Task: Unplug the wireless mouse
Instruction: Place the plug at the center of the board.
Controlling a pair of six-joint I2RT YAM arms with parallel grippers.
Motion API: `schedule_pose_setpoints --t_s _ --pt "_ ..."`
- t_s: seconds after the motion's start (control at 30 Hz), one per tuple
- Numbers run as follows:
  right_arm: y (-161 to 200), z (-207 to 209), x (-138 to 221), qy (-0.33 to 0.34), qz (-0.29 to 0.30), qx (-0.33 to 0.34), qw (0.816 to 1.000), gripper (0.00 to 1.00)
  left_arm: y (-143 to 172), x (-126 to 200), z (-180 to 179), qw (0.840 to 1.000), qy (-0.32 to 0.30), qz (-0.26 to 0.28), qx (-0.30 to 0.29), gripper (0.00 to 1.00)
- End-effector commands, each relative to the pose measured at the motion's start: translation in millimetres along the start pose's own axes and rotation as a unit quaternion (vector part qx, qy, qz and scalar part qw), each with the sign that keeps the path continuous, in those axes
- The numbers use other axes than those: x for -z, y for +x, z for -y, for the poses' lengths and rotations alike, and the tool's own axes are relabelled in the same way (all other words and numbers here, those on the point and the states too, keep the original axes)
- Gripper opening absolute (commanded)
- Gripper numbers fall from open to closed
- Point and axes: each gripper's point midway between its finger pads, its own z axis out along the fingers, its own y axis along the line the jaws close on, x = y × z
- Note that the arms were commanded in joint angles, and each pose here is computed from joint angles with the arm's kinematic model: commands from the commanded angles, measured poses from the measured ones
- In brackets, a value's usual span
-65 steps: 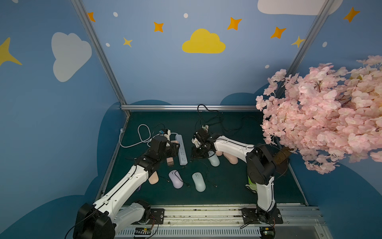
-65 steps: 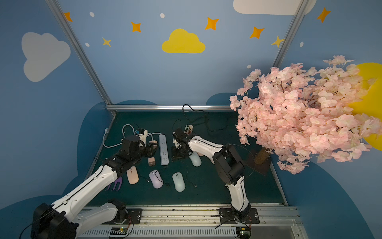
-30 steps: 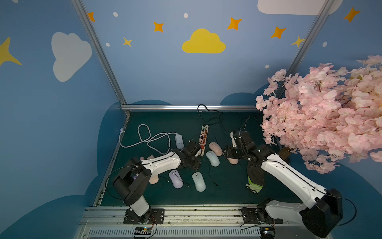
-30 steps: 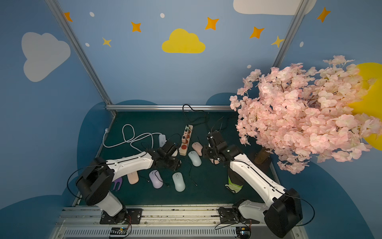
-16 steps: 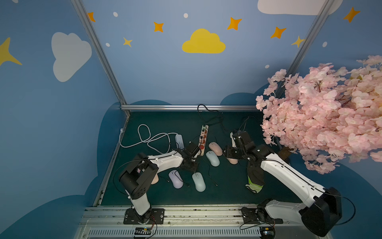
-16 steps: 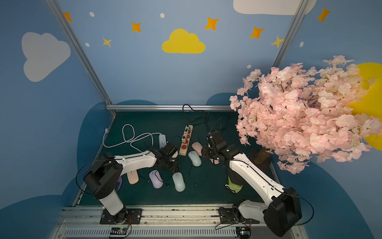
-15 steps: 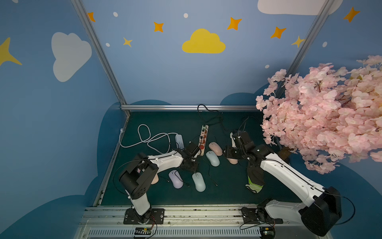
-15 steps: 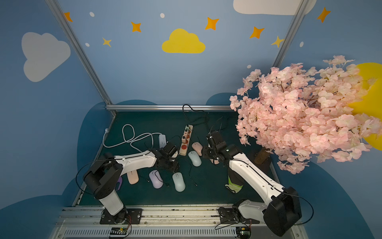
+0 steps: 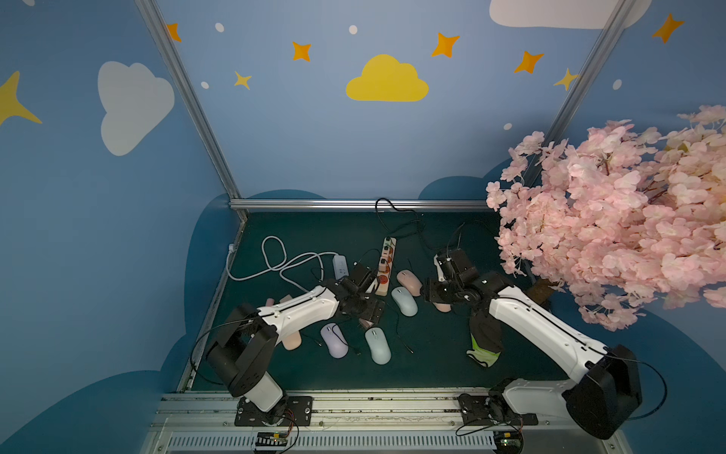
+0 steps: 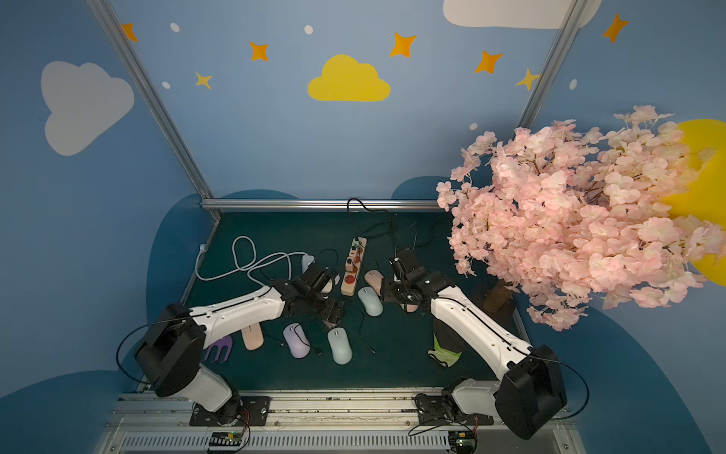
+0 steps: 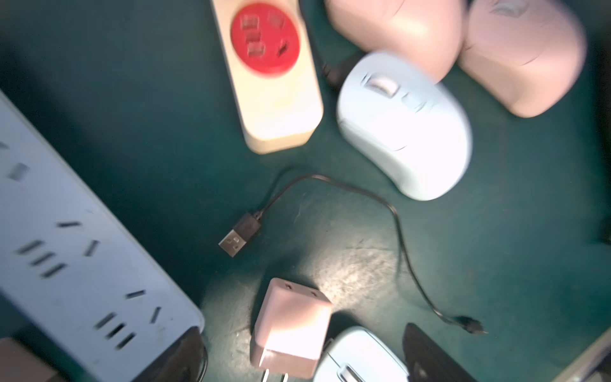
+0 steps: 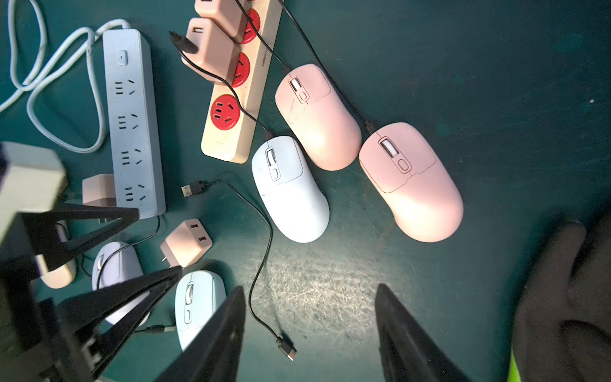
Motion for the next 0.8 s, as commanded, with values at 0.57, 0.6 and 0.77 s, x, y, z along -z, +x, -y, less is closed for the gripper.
schedule_pose_setpoints --t_s 0.57,0.6,0.77 --pt "18 -36 -84 -0.021 -0.212 0.136 0.968 0.61 -39 56 -13 0.977 0.114 0.115 0.137 1.0" --pt "20 -36 -86 -0.021 -0.219 0.138 0.966 0.6 -39 59 -14 0.974 0.129 0.117 0.146 0.99" --pt "31 -36 -96 -0.018 -0.242 0.149 0.959 0.6 -39 67 -27 0.964 0.146 0.139 0.175 0.97"
